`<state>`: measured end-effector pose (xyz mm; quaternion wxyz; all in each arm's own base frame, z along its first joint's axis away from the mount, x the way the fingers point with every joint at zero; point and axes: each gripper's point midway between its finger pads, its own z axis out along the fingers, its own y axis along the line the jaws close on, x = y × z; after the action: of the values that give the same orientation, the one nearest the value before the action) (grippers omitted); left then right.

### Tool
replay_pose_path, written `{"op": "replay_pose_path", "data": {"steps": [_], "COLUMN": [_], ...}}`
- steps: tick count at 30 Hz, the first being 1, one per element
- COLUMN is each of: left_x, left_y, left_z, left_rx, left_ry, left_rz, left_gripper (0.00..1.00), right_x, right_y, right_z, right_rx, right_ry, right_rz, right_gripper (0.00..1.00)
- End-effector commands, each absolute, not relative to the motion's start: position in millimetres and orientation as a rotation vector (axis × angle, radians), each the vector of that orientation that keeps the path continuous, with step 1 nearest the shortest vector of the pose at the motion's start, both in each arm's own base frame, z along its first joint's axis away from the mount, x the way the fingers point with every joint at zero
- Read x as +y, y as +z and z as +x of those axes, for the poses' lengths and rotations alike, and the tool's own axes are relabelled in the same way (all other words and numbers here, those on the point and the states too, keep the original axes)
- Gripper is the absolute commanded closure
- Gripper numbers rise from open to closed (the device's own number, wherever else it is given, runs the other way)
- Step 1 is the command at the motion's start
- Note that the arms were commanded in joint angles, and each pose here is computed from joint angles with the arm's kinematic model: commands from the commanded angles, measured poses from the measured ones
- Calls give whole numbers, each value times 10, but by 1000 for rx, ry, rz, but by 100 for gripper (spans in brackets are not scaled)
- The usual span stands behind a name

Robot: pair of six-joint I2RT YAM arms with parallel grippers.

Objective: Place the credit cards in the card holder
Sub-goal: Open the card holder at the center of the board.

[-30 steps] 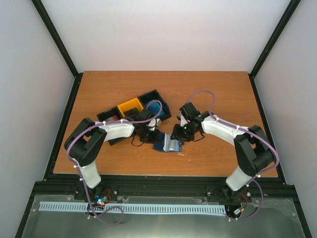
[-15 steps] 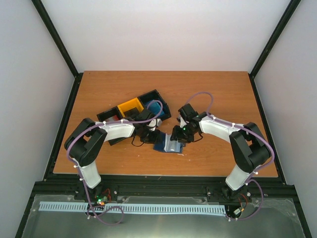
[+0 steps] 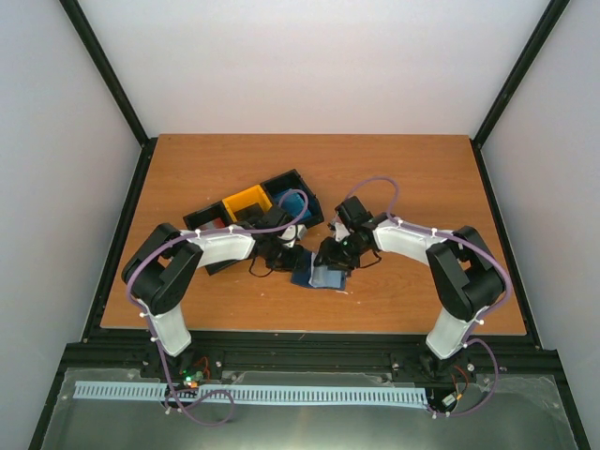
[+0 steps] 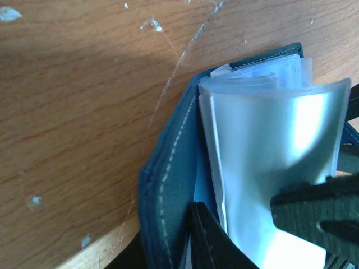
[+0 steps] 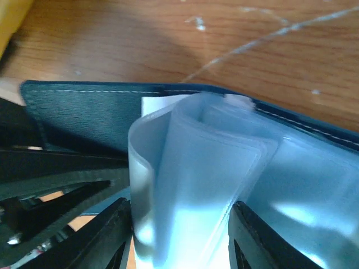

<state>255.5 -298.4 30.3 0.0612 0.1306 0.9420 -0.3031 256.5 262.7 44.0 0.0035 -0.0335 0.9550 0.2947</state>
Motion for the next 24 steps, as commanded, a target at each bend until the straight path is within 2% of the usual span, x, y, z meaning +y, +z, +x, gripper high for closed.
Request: {"op": "replay_pose_path", "data": {"steps": [1,7,13,21,24], "left_x": [-3077,-3064,-3052,-3025,-3023], "left_y": [346,344,332,344,342], "left_z": [2576,2576,2570,2567,2566], "left_rx": [2835,2836,2841,2842,2843], "left_ry": [-945,-936,-928,-911,-910], "left_rz": [408,403,399,392,394], "left_gripper": [88,88,88,87,87], "right_x": [2824,2914,2908,2717,2753], "right_y": [556,670,632,517,527], "right_z": [2536,2512,2498,2570,2565], "right_rx": [2929,2870,2873,2936,2922], "right_ry": [1116,1226,1228,999,1037], "right_rz": [-175,-219,-216,-171,-182], "right_gripper": [52,52,59,69,70]}}
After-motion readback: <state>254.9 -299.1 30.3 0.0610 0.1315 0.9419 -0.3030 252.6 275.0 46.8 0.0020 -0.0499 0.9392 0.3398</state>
